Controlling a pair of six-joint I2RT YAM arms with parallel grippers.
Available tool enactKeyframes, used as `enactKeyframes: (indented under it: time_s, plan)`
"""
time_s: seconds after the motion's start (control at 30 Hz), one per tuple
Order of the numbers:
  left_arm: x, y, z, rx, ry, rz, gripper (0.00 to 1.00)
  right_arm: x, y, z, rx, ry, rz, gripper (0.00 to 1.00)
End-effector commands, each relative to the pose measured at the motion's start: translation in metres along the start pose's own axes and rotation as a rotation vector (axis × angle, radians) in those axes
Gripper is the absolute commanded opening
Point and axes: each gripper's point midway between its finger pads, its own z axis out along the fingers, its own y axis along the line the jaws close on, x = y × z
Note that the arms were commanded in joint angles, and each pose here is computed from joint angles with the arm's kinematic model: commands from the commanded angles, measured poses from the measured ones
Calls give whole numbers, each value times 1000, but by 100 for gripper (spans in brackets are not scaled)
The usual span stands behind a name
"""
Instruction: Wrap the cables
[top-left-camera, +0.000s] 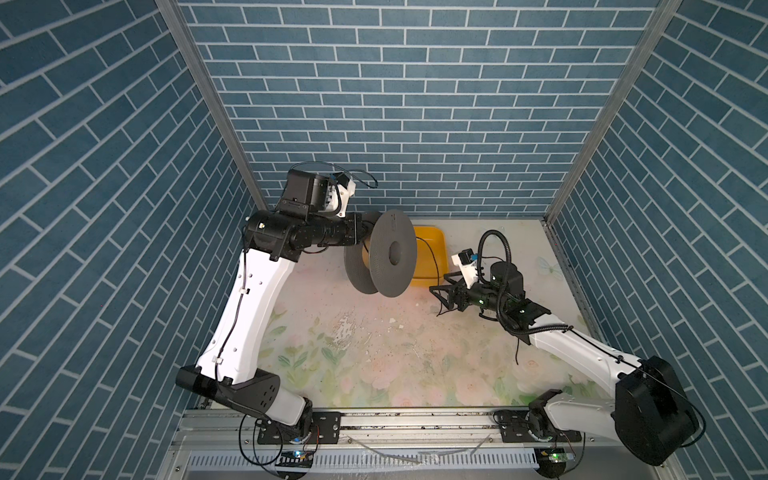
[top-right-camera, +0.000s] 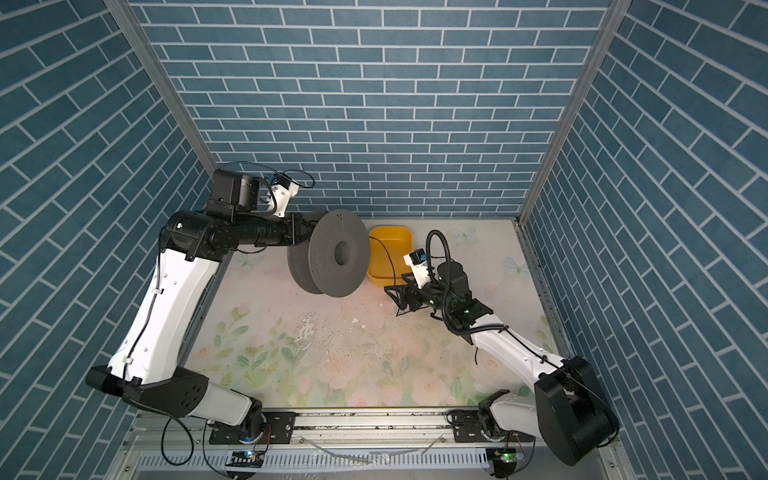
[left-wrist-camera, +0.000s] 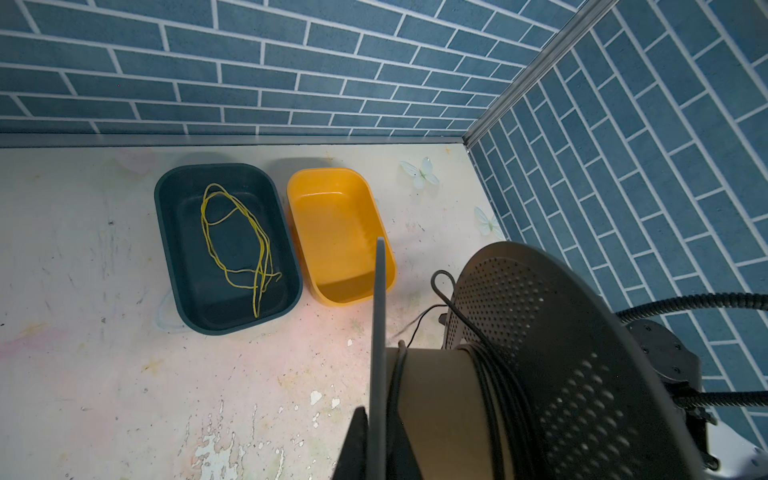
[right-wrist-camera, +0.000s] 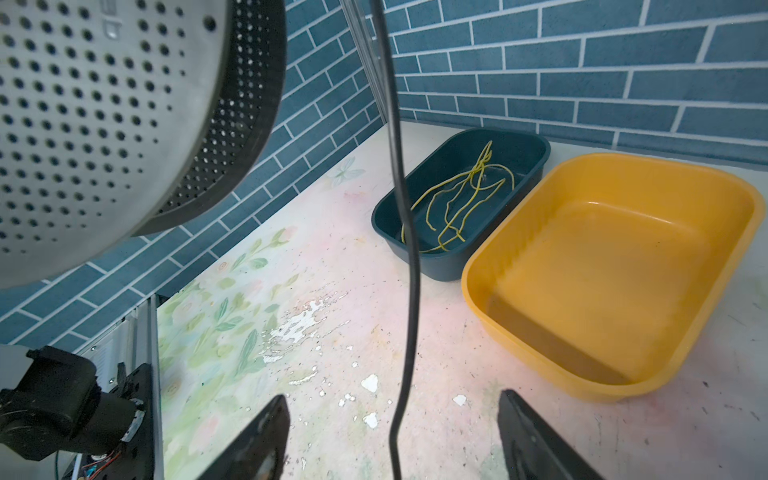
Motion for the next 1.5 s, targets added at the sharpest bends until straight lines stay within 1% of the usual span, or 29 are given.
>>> enactKeyframes:
  time_s: [0.0, 0.23, 0.37, 0.5, 0.6, 0.7, 0.77, 0.87, 0.97, 1.17, 1.3, 1.37, 1.47]
  plan:
    - [-18, -16, -9, 71, -74, 6, 0, 18, -2, 3, -16, 36, 9, 73]
    - [-20, -9, -13, 59, -86, -7, 0, 31, -10, 23, -47, 59, 51, 56]
    - [-24, -1, -13, 46, -102, -34, 0, 41, -13, 32, -69, 50, 96, 35]
    - [-29, 14, -12, 20, -147, -87, 0, 54, -26, 35, -19, 32, 112, 11]
    - [-33, 28, -11, -15, -169, -134, 0, 61, -30, 33, 10, 32, 122, 0]
    - [-37, 37, -7, -40, -201, -177, 0, 66, -32, 32, 69, 52, 101, 0]
    - [-41, 41, -4, -43, -225, -208, 0, 69, -35, 34, 133, 82, 77, 0]
    - [-47, 49, 2, -59, -266, -252, 0, 74, -32, 40, 220, 155, 0, 0]
    - [-55, 62, 1, -109, -340, -280, 0, 78, -20, 49, 285, 220, -109, 0]
    - [-65, 93, -3, -253, -467, -301, 0, 77, 15, 65, 283, 284, -261, 0]
    - [-76, 101, -3, -275, -535, -329, 0, 74, 42, 77, 257, 316, -352, 0]
    - [-81, 107, -1, -298, -556, -334, 0, 71, 58, 83, 232, 315, -393, 0]
    - [-82, 116, 8, -337, -550, -333, 0, 62, 80, 88, 227, 314, -467, 0]
